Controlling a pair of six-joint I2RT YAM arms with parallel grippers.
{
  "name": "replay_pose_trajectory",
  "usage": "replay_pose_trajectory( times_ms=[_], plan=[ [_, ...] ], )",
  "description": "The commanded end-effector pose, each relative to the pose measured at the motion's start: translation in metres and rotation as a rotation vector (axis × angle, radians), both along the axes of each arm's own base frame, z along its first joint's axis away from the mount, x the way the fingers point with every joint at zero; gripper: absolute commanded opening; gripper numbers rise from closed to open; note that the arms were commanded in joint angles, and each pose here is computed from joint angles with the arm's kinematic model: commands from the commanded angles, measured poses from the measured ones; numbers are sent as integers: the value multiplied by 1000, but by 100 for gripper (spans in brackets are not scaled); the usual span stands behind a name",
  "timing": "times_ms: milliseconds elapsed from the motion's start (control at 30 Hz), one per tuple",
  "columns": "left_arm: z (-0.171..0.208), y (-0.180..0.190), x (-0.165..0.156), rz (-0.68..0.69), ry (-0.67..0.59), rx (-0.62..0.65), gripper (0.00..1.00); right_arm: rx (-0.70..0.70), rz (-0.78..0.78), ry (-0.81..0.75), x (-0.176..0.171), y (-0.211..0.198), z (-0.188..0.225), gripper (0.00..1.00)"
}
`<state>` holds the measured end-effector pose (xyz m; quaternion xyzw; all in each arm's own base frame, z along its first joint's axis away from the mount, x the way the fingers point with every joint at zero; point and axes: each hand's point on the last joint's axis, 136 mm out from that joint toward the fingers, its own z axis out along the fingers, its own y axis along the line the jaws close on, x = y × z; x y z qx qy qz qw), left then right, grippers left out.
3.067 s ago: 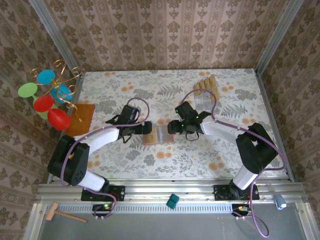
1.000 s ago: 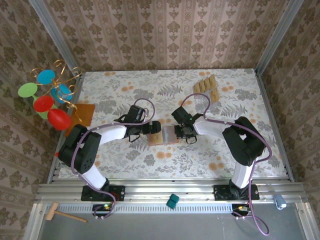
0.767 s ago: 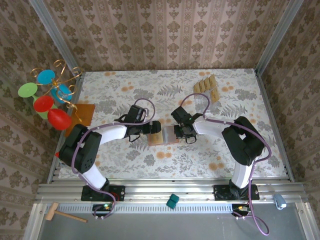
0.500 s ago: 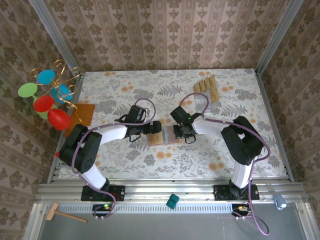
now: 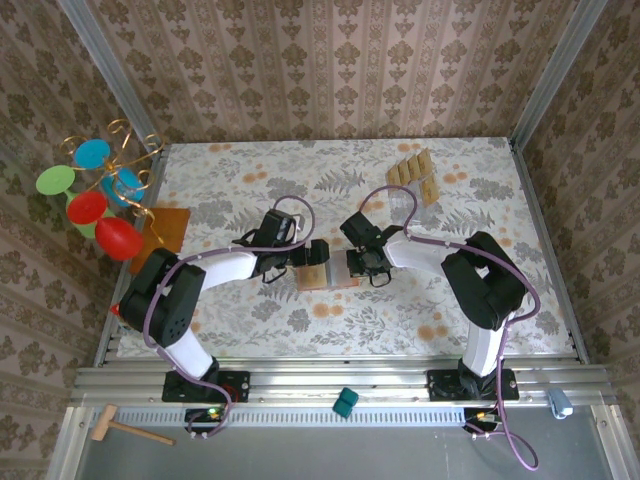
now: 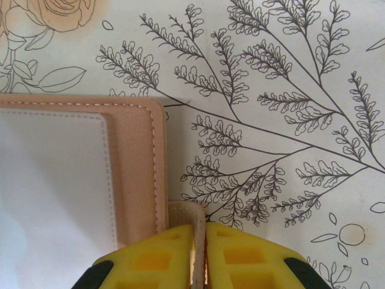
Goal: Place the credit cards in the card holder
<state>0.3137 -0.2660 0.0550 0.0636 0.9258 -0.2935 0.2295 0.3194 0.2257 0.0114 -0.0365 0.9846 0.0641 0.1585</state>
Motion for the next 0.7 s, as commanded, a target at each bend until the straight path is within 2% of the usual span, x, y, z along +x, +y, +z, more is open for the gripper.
replay_pose_trajectory(
  times_ms=[0,233,667],
  plan=[
    [16,-18,-4,-27,-14,-107,100,90,67,134,-29,34,-49,14],
    [54,-26,-3,1,-73,-251,100,94,65,137,-29,35,-52,14],
    [68,-60,-15,-10,-74,-375,100,107,62,134,-27,36,-50,13]
  ],
)
